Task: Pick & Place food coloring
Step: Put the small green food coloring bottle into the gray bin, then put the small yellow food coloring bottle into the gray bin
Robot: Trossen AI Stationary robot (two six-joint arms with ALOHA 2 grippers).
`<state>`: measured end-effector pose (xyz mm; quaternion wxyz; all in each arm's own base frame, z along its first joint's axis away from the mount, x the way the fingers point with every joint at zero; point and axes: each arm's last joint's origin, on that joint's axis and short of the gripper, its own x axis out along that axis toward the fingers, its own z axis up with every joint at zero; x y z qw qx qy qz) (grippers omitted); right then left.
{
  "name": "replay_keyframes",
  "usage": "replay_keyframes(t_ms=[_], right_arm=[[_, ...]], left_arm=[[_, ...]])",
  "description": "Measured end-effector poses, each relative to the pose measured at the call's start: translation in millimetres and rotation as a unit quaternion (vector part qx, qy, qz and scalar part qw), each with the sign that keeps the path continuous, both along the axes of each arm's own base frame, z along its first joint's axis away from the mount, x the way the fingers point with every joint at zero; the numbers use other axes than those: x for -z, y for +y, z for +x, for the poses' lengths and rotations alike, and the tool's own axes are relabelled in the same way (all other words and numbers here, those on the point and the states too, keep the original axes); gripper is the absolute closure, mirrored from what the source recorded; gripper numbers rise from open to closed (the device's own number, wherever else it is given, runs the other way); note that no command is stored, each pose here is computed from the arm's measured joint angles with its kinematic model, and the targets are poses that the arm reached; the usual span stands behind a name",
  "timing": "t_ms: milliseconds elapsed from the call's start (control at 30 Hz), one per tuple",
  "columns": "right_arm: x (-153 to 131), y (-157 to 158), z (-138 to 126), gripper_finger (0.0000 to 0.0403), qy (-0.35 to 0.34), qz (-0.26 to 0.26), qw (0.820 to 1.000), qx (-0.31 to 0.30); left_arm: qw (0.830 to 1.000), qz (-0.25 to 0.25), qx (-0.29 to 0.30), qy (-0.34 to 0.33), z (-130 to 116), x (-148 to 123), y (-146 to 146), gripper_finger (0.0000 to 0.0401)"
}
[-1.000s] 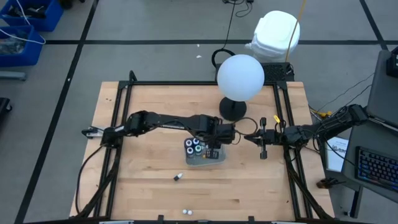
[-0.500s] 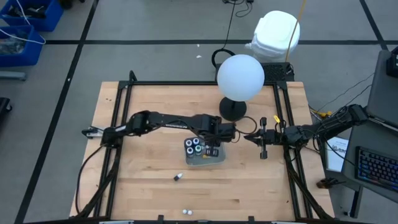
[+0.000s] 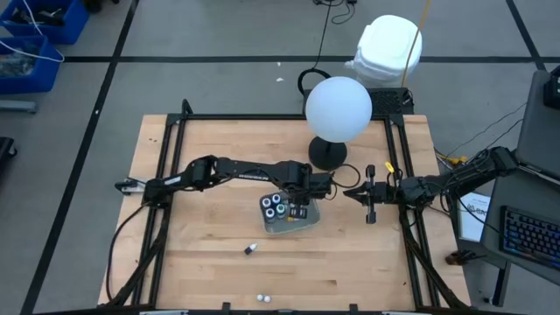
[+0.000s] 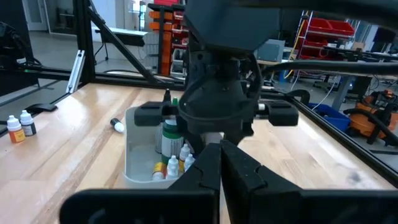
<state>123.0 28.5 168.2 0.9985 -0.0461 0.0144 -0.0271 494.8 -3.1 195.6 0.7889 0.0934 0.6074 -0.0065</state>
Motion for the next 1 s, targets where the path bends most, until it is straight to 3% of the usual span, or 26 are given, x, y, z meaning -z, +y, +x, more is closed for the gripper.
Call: replay_keyframes(t_ms=[267,700,833,1000], right_arm=[[0.0,0.0,0.0,0.0403,0.0,0.0,1.0,0.0],[0.0,0.0,0.0,0.0403,0.0,0.0,1.0,0.0],[0.0,0.0,0.0,0.0403,0.0,0.0,1.0,0.0],[0.0,0.0,0.0,0.0403,0.0,0.0,1.0,0.0]], left_arm=[[1.0,0.0,-0.001,0.002,0.1,1.7,-0.4,0.0304],[1.0,0.017,-0.008,-0.004,-1.0,-4.0,-0.7,0.0221],[0.999,0.04,0.005,-0.033,-10.2,-41.5,-11.3,0.0206],[0.995,0.02,0.01,-0.094,-48.1,-125.7,-43.4,0.0198]])
